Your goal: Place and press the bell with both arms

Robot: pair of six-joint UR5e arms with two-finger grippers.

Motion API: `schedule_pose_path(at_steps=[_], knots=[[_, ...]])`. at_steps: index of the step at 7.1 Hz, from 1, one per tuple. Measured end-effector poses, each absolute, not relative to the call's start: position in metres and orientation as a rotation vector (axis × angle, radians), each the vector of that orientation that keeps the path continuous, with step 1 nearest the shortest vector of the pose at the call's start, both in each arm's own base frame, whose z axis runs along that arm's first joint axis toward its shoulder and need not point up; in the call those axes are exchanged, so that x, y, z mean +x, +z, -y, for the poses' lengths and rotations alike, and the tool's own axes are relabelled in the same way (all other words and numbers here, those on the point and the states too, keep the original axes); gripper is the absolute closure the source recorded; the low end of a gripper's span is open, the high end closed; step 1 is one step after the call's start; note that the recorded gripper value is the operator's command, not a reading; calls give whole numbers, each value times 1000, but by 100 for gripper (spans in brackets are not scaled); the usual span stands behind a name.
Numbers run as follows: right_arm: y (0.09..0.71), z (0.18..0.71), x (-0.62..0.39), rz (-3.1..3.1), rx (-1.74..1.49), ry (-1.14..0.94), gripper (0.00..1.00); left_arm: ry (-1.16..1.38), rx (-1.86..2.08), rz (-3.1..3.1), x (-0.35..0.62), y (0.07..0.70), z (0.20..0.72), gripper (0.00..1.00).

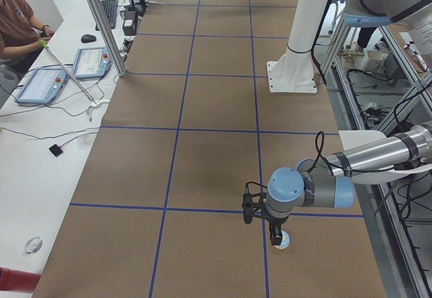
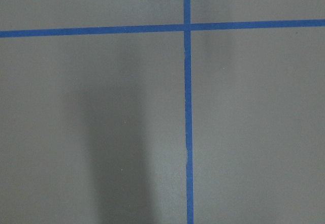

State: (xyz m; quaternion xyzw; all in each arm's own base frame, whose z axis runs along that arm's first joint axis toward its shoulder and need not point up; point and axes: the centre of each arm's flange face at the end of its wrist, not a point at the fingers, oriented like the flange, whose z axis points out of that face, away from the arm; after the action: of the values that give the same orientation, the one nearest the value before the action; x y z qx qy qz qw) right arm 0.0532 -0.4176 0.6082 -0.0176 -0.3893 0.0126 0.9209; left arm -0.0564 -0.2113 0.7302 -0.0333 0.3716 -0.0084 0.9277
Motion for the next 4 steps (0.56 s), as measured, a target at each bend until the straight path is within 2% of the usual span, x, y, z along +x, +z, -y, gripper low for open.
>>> schedule_pose_path(at_steps=[4], knots=[[609,417,53,800,-37,26,0,-84,-157,-758,-52,760,197,0]])
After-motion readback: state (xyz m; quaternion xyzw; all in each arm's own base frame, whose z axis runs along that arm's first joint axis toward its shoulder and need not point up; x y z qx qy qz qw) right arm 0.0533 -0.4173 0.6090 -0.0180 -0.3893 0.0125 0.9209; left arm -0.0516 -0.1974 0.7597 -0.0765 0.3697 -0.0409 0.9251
